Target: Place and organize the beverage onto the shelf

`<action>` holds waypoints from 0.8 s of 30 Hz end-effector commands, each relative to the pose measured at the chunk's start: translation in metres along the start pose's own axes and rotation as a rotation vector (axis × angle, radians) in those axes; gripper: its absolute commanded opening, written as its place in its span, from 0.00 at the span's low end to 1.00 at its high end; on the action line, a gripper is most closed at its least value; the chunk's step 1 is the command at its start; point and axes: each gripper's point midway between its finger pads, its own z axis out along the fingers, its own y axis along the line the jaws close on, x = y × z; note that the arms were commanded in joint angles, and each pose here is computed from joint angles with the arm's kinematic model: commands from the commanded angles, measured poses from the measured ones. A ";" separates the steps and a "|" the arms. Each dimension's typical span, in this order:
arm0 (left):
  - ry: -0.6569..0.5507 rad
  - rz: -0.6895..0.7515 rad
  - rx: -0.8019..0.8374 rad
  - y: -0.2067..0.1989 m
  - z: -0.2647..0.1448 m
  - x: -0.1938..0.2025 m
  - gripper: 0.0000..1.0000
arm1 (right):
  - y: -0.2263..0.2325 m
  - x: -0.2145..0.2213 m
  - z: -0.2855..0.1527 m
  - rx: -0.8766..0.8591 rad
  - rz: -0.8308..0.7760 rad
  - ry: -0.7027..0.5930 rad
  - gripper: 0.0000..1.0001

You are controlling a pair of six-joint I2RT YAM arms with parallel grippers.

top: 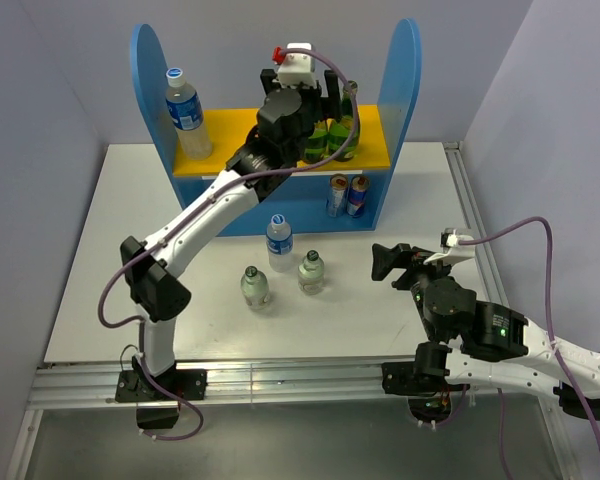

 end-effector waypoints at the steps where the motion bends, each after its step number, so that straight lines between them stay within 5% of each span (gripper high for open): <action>1: -0.147 -0.062 -0.001 0.007 -0.048 -0.097 0.92 | 0.002 0.000 0.002 0.008 0.008 -0.013 1.00; 10: -0.071 -0.022 -0.041 0.034 -0.124 -0.112 0.95 | 0.002 0.000 0.002 0.012 0.000 -0.009 1.00; 13: 0.037 -0.013 -0.039 0.043 -0.158 -0.079 0.94 | 0.001 0.001 0.002 0.017 -0.002 -0.009 1.00; 19: 0.277 -0.042 -0.069 0.076 -0.212 0.069 0.94 | 0.002 0.002 0.002 0.015 -0.003 -0.007 1.00; 24: 0.344 -0.079 -0.053 0.080 -0.227 0.117 0.94 | 0.002 0.004 0.003 0.024 -0.012 -0.004 1.00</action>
